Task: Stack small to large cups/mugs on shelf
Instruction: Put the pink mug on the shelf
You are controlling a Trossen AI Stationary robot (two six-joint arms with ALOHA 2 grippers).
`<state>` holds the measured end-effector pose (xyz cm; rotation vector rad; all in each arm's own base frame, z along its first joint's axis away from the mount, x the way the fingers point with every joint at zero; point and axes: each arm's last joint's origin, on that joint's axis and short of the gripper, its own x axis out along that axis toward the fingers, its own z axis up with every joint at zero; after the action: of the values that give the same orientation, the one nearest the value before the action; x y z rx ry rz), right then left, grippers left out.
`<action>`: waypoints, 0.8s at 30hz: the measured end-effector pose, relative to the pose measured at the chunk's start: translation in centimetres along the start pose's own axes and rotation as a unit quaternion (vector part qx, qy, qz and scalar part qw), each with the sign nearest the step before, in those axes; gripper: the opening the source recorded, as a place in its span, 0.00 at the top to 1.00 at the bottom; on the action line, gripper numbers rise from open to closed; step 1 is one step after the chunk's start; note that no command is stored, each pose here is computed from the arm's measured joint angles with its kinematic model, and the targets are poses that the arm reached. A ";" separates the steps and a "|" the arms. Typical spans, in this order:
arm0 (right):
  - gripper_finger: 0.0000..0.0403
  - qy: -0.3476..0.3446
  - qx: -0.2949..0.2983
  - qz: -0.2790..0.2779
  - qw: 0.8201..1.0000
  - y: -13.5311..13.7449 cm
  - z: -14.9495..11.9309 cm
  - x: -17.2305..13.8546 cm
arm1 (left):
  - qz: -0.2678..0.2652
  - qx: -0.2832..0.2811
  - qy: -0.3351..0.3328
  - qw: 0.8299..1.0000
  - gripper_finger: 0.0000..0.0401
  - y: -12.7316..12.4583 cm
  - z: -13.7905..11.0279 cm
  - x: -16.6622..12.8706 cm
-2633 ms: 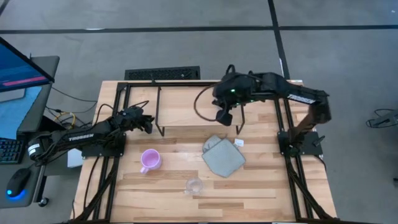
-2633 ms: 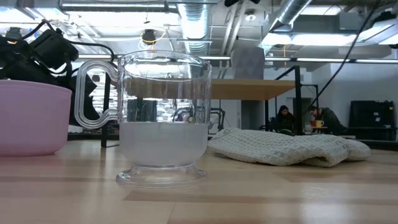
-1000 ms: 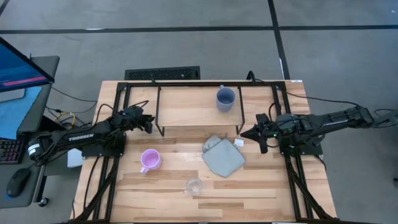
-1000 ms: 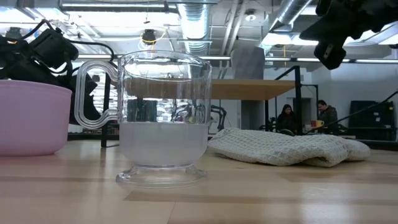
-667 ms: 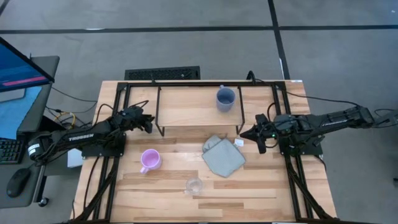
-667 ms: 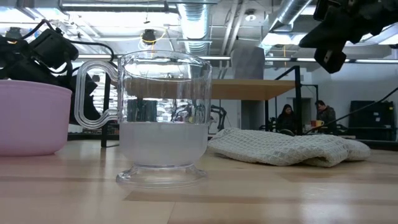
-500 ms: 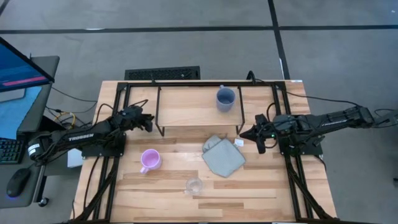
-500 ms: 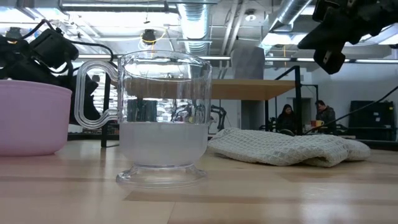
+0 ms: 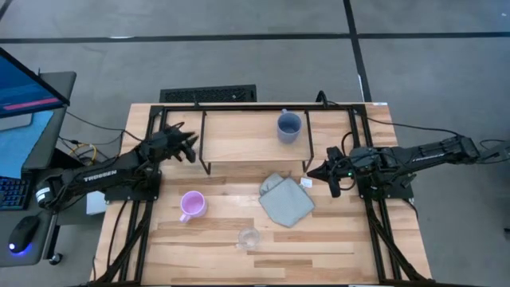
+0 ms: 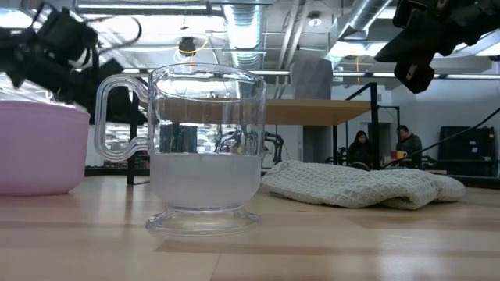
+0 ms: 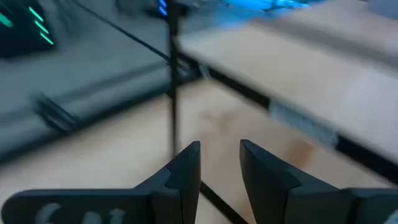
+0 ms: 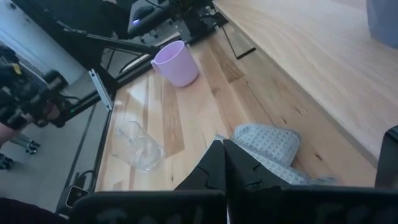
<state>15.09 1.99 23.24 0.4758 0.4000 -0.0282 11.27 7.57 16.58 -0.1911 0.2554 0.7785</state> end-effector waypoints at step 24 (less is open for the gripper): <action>0.97 -0.011 0.000 -0.022 1.000 -0.9 0.5 0.0 | -0.177 -0.015 0.078 0.981 0.74 -0.7 10.6 -9.3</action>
<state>15.19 0.96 23.24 0.4669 0.3885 -0.0760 7.05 3.72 29.47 -0.3181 0.3473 0.4136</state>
